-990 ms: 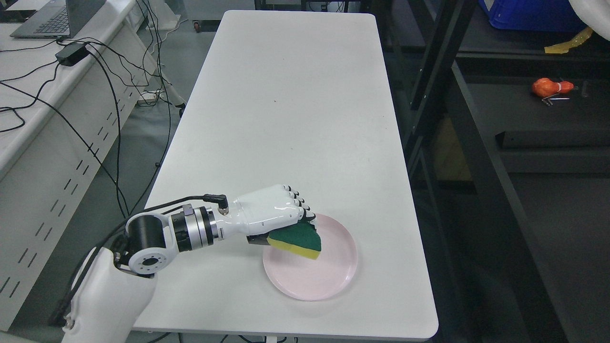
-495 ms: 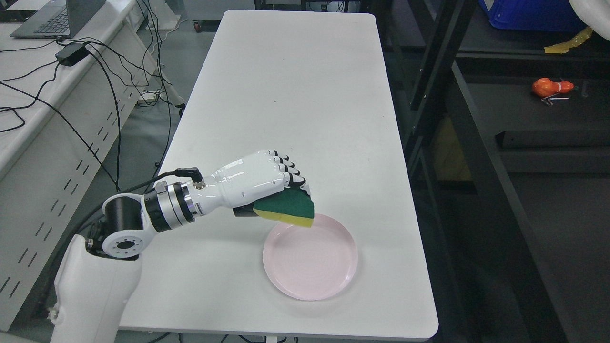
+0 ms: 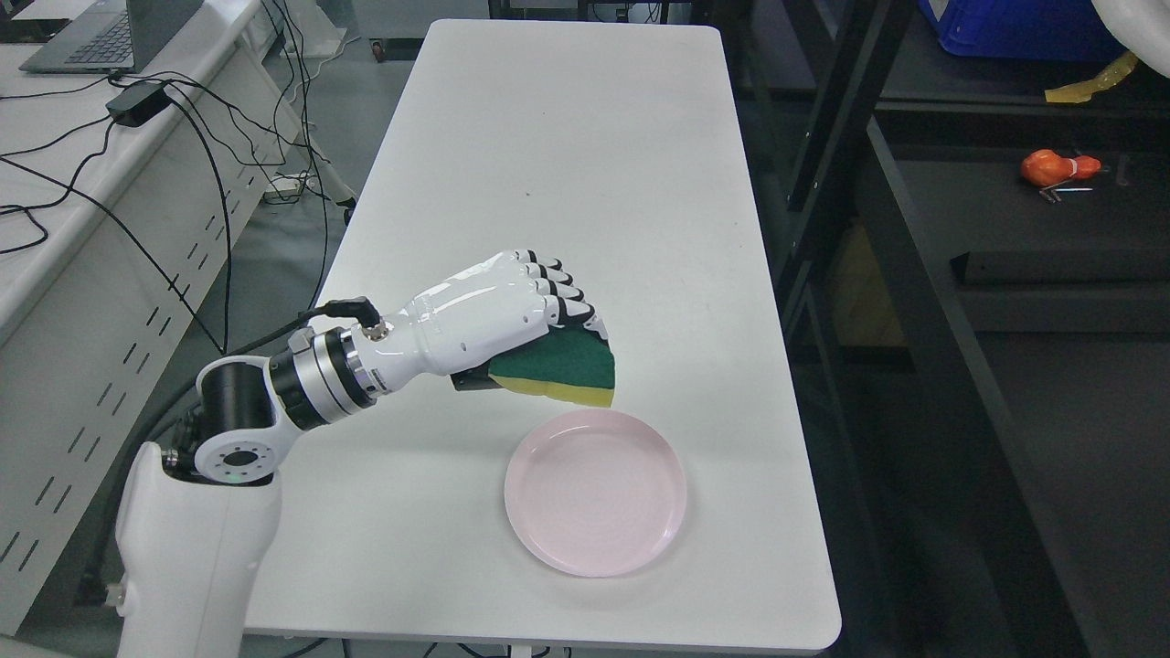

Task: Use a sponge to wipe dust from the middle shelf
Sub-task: 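Hold the sponge in the left hand while turning toward the shelf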

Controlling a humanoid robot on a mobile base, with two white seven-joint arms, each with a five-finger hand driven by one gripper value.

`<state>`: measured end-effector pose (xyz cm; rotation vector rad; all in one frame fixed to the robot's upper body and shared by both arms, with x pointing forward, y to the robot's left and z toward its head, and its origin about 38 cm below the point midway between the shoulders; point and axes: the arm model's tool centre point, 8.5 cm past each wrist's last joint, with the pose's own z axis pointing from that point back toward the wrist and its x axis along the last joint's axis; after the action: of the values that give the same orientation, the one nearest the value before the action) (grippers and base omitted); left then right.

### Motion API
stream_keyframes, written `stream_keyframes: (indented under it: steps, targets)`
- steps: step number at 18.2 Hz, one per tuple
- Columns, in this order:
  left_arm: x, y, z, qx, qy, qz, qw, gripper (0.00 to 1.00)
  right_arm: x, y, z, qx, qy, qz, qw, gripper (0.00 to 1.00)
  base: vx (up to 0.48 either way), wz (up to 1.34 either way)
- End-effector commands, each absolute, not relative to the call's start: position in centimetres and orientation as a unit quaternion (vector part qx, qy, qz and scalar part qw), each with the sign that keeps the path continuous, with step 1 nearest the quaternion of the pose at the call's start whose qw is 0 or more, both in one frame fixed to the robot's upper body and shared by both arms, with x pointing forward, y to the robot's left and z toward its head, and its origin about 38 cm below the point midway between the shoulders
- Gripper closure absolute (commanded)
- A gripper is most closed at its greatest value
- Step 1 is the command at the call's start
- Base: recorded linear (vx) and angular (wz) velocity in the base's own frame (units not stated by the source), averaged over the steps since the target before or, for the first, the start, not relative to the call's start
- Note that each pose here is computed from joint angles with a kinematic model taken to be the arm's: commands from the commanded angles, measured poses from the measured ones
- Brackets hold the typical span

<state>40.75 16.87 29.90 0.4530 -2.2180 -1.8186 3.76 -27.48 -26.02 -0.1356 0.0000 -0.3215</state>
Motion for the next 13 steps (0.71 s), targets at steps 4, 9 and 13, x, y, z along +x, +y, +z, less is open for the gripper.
stream_keyframes:
  steps: [4, 9, 13]
  targets:
    - [40.14, 16.76, 28.46, 0.142, -0.777, -0.597, 0.141, 1.00, 4.34, -28.73, -25.89, -0.076, -0.010, -0.160, 0.984, 0.00, -0.005, 0.00]
    - [40.17, 16.56, 28.52, 0.140, -0.779, -0.594, 0.141, 1.00, 4.34, -28.73, -25.89, -0.076, -0.010, -0.160, 0.984, 0.00, -0.063, -0.05]
    - [40.18, 16.25, 28.70, 0.138, -0.788, -0.583, 0.143, 1.00, 4.34, -28.73, -25.89, -0.076, -0.010, -0.160, 0.984, 0.00, -0.150, -0.09]
